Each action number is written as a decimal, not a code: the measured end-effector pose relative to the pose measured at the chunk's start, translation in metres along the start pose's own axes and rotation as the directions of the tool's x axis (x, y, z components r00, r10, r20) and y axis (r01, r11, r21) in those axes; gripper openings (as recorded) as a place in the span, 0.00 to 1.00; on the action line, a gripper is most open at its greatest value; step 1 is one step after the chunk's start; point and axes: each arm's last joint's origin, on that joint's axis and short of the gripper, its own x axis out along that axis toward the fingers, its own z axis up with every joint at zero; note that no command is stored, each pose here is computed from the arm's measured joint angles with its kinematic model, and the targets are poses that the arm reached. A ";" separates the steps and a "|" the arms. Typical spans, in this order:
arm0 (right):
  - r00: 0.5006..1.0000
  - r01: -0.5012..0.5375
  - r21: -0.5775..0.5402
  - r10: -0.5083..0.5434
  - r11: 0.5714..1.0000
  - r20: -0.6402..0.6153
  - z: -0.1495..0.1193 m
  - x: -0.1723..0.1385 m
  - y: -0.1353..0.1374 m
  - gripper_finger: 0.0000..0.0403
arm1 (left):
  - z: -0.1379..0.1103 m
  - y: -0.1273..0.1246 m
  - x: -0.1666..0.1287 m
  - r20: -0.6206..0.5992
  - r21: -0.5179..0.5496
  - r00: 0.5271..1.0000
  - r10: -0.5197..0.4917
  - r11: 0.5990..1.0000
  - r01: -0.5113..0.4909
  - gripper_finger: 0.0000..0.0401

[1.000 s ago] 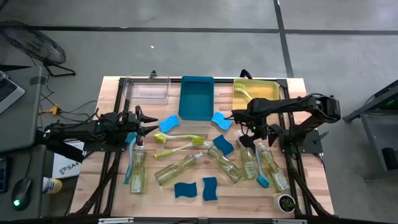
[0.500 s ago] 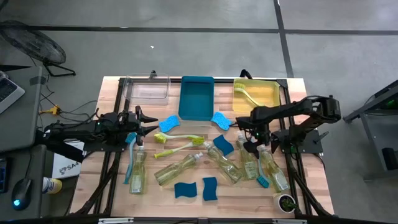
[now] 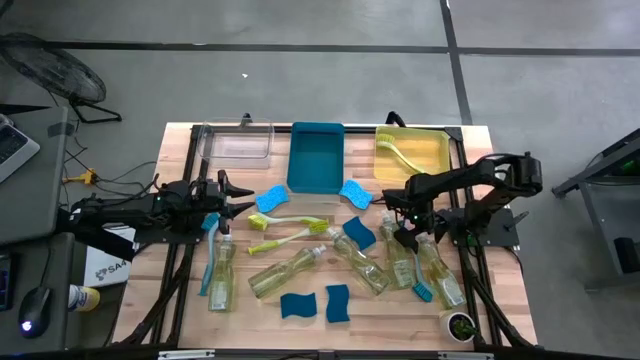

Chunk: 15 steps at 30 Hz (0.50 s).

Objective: Pick & Place Kitchen Sink Supplies
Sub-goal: Put the yellow soap dispenser into the blue bin

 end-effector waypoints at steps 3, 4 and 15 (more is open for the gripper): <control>1.000 0.004 -0.037 -0.005 0.999 -0.020 0.005 0.004 -0.001 0.95 | 0.000 0.000 0.000 0.000 0.000 1.000 0.000 1.000 0.000 0.38; 1.000 0.005 -0.050 -0.007 0.999 -0.024 0.005 0.004 -0.001 0.94 | 0.000 0.000 0.000 0.000 0.000 1.000 0.000 1.000 0.000 0.38; 0.997 0.026 -0.109 -0.033 0.994 -0.064 0.001 0.004 -0.004 0.88 | 0.000 0.000 0.000 0.000 0.000 1.000 0.000 1.000 0.000 0.38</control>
